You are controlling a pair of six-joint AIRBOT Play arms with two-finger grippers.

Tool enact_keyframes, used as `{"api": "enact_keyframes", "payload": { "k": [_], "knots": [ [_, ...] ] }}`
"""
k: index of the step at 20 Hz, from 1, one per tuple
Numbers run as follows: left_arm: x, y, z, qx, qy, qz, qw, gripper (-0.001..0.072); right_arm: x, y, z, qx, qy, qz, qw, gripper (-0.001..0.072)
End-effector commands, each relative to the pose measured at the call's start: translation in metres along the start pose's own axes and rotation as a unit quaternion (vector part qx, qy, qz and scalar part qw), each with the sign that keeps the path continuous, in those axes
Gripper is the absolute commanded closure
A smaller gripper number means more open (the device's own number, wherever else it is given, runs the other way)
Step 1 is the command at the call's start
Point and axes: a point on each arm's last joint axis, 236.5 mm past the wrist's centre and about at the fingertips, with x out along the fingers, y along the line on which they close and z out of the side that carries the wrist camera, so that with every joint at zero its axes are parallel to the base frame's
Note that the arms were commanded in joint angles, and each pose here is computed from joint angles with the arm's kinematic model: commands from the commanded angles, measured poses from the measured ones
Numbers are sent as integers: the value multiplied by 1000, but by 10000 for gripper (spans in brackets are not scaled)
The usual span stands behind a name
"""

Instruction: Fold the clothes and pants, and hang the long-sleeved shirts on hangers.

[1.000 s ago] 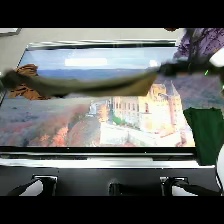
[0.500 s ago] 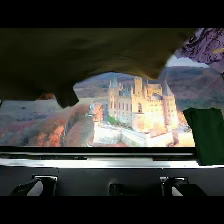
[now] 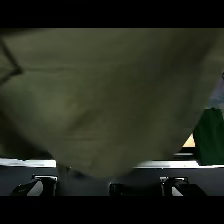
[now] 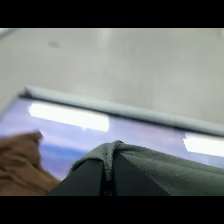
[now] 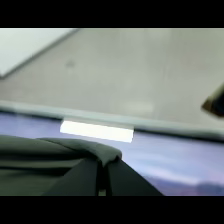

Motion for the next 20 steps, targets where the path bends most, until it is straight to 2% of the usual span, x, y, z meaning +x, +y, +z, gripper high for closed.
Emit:
{"api": "enact_keyframes", "payload": {
  "k": [1, 4, 6, 8, 11, 16, 20],
  "knots": [
    [91, -10, -88, -16, 142, -68, 987, 694, 92, -22, -99, 36, 152, 1, 988, 683],
    [184, -6, -203, -21, 280, -84, 956, 693, 169, -57, -206, 71, 289, -32, 954, 683],
    [241, -5, -270, -27, 329, -78, 941, 694, 213, -81, -276, 78, 355, -57, 930, 683],
    [297, -5, -320, -31, 335, -70, 939, 693, 250, -102, -335, 90, 389, -81, 913, 683],
    [361, -6, -372, -38, 303, -56, 950, 692, 299, -118, -404, 102, 397, -91, 907, 683],
    [372, -3, -419, -35, 337, -50, 940, 692, 308, -122, -463, 130, 439, -103, 883, 683],
    [343, 10, -434, -33, 406, -47, 912, 692, 269, -111, -486, 134, 525, -98, 835, 682]
  ]
}}
